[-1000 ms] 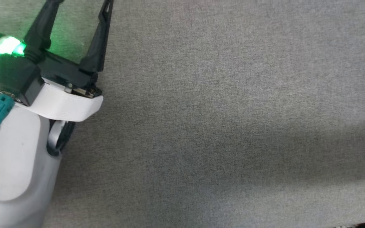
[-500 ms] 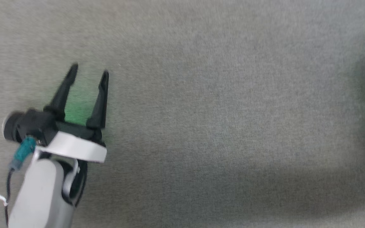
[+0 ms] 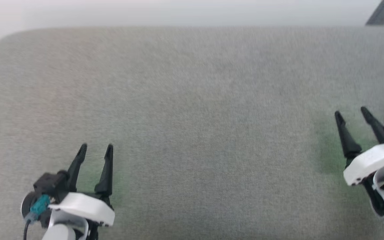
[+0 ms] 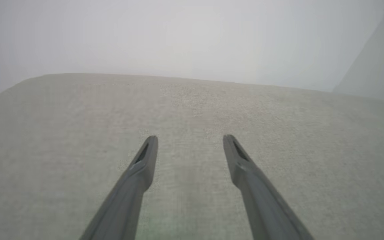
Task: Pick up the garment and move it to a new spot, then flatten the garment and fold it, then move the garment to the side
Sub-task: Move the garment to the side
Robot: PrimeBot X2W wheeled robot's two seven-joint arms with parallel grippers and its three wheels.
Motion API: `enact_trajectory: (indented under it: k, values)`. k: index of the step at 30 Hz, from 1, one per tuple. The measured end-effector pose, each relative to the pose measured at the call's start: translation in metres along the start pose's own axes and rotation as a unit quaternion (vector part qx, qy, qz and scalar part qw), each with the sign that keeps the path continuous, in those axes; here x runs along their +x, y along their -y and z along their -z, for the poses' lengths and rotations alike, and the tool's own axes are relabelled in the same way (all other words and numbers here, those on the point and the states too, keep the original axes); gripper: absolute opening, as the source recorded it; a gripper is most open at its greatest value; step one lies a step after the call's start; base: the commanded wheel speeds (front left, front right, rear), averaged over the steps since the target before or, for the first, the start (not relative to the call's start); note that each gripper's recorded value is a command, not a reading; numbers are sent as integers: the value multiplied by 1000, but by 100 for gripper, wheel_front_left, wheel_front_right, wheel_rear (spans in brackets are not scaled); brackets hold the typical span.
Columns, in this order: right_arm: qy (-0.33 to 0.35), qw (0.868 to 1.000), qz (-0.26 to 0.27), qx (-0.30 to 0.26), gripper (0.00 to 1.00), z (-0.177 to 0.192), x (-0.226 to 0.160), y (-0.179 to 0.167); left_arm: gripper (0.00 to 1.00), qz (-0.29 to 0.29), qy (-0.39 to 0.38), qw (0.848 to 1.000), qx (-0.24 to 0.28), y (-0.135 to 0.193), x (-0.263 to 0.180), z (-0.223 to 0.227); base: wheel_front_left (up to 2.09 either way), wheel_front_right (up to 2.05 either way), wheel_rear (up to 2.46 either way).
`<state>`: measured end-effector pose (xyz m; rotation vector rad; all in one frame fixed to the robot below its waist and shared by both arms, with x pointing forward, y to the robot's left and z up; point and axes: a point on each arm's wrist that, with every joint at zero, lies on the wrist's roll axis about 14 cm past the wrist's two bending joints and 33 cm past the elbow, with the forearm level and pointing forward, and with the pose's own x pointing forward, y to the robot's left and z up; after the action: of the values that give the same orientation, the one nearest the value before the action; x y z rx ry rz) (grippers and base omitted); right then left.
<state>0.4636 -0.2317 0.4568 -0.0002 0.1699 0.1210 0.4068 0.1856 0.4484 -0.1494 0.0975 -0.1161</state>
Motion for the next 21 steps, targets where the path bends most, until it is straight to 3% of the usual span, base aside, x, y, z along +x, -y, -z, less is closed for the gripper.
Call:
enact_trajectory:
  k: [8,21]
  values:
    - [68,997,-18,31,100,-30,-29,-25,100,-39,26,999,-1,-19,-43,-17,0,0,0]
    - [120,991,3,53,100,-48,-74,-22,100,-40,68,997,12,-15,-82,-39,0,0,0]
